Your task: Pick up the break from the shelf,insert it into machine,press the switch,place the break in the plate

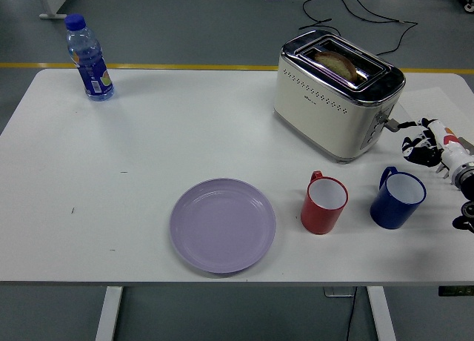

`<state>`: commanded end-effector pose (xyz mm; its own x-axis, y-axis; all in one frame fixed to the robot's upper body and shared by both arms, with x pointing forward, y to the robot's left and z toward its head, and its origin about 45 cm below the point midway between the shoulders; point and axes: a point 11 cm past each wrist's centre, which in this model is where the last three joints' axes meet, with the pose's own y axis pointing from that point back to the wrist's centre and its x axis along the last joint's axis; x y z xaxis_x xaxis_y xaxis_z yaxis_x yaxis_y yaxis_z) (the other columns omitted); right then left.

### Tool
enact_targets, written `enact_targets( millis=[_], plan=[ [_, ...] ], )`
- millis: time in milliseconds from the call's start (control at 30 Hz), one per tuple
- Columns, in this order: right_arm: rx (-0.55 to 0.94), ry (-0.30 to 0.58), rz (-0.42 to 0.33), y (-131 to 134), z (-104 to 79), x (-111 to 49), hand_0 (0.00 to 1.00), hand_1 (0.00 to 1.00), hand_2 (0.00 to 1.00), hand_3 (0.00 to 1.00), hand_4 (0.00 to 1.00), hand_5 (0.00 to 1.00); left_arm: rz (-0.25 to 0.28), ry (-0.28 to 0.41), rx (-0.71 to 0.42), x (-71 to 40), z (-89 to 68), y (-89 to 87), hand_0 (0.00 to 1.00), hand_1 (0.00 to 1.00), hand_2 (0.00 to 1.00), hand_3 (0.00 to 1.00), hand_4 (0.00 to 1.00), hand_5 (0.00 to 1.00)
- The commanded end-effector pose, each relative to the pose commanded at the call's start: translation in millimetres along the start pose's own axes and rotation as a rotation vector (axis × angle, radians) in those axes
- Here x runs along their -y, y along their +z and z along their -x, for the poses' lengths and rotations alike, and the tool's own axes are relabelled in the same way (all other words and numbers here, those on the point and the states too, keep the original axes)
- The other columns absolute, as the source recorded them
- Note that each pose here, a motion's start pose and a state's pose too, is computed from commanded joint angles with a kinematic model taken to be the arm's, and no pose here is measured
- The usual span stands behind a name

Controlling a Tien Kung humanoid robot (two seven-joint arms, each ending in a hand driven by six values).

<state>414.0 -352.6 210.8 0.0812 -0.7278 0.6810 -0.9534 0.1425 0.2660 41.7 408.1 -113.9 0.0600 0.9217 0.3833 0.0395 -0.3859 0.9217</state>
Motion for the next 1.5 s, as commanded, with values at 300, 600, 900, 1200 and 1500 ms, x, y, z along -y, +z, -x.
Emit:
enact_targets(
  millis=[300,600,900,1200,1500],
  plan=[
    [-0.022,0.046,0.032,7,-14.1,1.7,0.103,0.196,0.315,0.706,0.408,0.065,0.004,0.0,-0.004,-0.3,-0.3,2.0,0.656,0.57,0.586,0.611,0.314,0.991],
    [-0.045,0.14,0.05,7,-36.4,0.3,0.108,0.197,0.316,0.701,0.406,0.067,0.005,0.0,-0.002,-0.3,-0.5,2.6,0.656,0.57,0.586,0.611,0.314,0.992],
    [0.0,0.142,-0.042,-14,-49.8,-0.9,0.724,0.695,0.872,0.998,0.778,0.504,0.006,0.0,-0.002,-0.4,-0.8,3.0,0.656,0.57,0.587,0.611,0.314,0.992],
    [0.064,0.192,-0.161,-52,-60.0,-2.7,0.819,0.776,0.94,0.998,0.792,0.504,0.01,0.0,-0.003,-0.7,-1.4,5.4,0.656,0.571,0.587,0.611,0.314,0.992],
    [0.011,0.182,-0.325,-130,-65.3,6.1,0.86,0.807,0.934,0.961,0.79,0.456,0.011,0.0,-0.003,-1.1,-2.0,7.6,0.657,0.57,0.584,0.612,0.316,0.992]
  ],
)
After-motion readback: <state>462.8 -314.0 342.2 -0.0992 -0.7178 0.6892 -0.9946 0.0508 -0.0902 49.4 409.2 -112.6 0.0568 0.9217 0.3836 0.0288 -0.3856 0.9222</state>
